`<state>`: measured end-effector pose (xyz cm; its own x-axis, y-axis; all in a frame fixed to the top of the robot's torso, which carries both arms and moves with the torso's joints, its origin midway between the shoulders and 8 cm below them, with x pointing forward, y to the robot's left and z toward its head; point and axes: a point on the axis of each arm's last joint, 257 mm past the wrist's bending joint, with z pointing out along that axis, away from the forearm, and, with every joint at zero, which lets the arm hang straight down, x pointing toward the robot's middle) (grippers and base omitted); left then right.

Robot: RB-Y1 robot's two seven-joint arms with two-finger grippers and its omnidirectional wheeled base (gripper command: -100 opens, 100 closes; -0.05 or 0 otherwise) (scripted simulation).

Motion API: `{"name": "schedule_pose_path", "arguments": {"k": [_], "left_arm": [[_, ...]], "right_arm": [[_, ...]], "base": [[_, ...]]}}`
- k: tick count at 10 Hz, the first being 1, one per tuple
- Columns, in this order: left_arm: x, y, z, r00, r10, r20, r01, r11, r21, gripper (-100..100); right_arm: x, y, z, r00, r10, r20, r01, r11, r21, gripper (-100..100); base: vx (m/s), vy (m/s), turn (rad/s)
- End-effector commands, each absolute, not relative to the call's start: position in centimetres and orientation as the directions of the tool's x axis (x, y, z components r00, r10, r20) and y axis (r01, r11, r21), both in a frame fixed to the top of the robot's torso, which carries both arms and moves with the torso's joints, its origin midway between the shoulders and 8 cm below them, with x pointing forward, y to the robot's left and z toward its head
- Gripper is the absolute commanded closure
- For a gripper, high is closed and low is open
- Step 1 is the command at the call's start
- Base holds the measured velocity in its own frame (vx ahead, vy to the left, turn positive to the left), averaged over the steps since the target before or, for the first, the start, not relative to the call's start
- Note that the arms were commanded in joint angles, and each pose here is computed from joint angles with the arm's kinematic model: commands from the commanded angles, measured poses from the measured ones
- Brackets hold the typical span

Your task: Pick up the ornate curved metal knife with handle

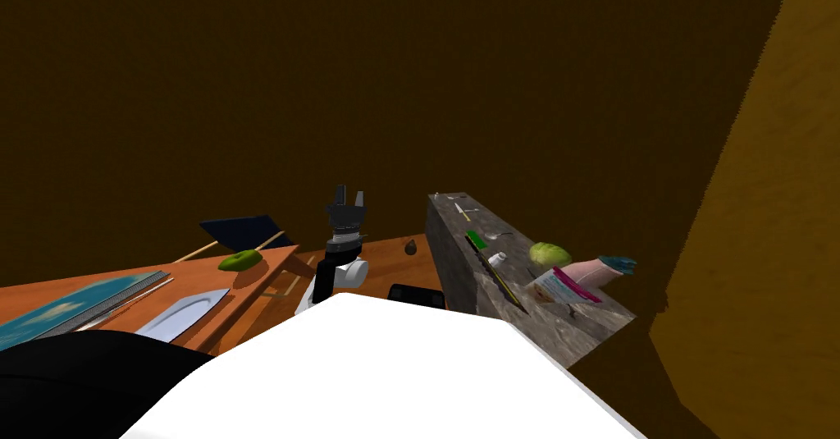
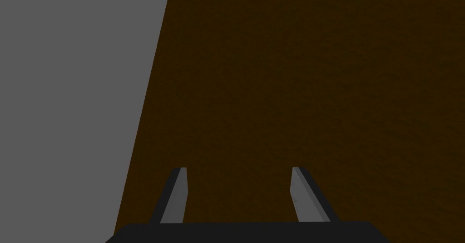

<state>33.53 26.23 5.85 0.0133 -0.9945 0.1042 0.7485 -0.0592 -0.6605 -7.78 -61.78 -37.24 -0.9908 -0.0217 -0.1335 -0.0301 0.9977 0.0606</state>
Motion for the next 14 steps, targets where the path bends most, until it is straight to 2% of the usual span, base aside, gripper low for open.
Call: {"name": "schedule_pose_path", "arguments": {"k": [1,10,11,12,14], "left_arm": [[33.5,26.2,5.8,0.013,-0.994,0.104,0.749,-0.059,-0.660,0],[33.5,26.2,5.8,0.013,-0.994,0.104,0.749,-0.059,-0.660,0],[33.5,26.2,5.9,0.013,-0.994,0.104,0.749,-0.059,-0.660,0],[33.5,26.2,5.9,0.013,-0.994,0.104,0.749,-0.059,-0.660,0],[33.5,26.2,5.9,0.013,-0.994,0.104,0.749,-0.059,-0.660,0]], "right_arm": [[-7.6,-64.0,-35.9,-0.991,-0.084,-0.100,-0.087,0.996,0.026,-100],[-3.8,-68.7,-32.8,-0.972,-0.227,-0.060,-0.224,0.973,-0.053,-100],[-3.8,-68.8,-32.8,-0.972,-0.229,-0.059,-0.226,0.973,-0.054,0],[-4.6,-68.4,-33.6,-0.974,-0.216,-0.062,-0.213,0.976,-0.054,-100],[-5.7,-67.9,-34.7,-0.978,-0.199,-0.065,-0.196,0.979,-0.053,-100]], "base": [[0.246,0.087,0.174],[0.198,0.023,0.088],[0.018,0.002,0.004],[0.006,-0.011,0.088],[-0.007,-0.033,0.099]]}}
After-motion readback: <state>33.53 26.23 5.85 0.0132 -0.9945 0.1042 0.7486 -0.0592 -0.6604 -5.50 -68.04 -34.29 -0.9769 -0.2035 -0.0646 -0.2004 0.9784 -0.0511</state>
